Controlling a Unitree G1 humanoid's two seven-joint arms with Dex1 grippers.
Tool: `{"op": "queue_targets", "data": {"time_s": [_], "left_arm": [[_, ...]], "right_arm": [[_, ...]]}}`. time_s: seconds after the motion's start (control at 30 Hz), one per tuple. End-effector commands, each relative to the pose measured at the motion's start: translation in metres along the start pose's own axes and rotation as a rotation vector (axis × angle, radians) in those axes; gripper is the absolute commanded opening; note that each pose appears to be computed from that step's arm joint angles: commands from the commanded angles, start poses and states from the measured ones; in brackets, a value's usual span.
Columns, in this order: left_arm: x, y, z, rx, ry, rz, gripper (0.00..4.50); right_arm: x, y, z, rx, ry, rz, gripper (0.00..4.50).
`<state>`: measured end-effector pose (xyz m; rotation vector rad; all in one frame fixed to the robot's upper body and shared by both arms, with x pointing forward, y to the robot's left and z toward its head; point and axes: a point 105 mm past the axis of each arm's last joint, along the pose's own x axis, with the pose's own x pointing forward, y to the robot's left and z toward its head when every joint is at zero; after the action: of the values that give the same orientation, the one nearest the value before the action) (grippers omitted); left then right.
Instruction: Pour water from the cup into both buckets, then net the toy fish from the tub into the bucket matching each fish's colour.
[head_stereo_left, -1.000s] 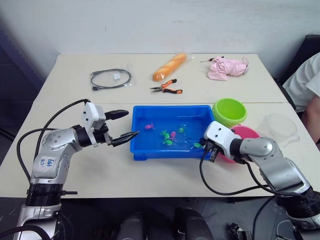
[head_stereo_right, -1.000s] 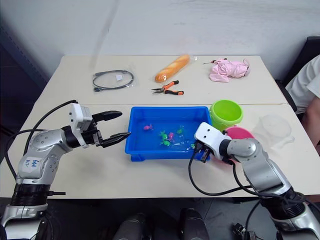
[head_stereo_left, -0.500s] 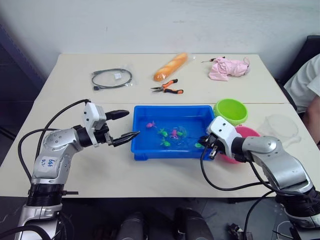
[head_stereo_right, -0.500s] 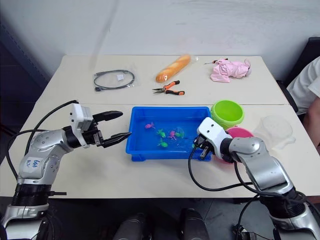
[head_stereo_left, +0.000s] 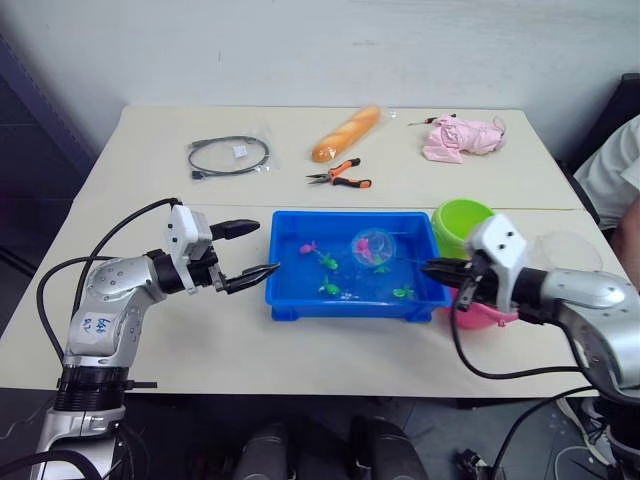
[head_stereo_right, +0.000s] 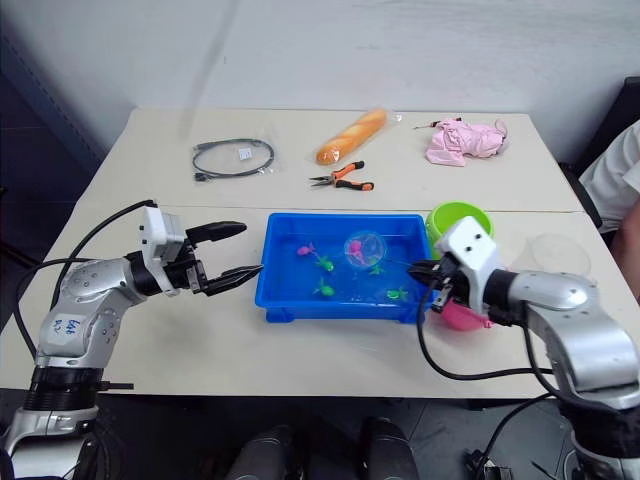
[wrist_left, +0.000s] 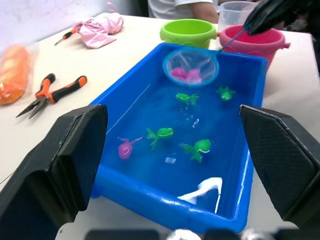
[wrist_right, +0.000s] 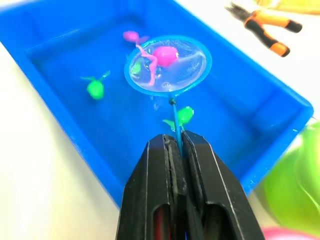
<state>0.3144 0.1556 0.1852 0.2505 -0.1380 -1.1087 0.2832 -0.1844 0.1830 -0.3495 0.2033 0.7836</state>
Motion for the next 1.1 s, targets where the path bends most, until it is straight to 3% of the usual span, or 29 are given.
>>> {"op": "queue_targets", "data": {"time_s": [0.03,0.33,0.6,0.87,1.1], "left_arm": [[0.005,0.002,0.019,0.035,-0.058,-0.045,4.48],[0.053,-0.014,0.047,0.046,-0.154,-0.260,4.48],[0.078,-0.027,0.046,0.027,-0.182,-0.364,4.48],[0.081,-0.028,0.041,0.018,-0.175,-0.370,4.48],[0.077,-0.030,0.038,0.007,-0.170,-0.335,4.48]], "right_arm": [[-0.024,-0.001,0.012,-0.020,-0.045,-0.041,0.00],[-0.117,0.001,-0.002,0.095,-0.107,-0.284,0.00],[-0.172,0.001,-0.039,0.029,0.033,-0.567,0.00],[-0.168,-0.005,-0.073,-0.210,0.156,-0.680,0.00],[-0.164,-0.016,-0.078,-0.614,0.270,-0.793,0.00]]}}
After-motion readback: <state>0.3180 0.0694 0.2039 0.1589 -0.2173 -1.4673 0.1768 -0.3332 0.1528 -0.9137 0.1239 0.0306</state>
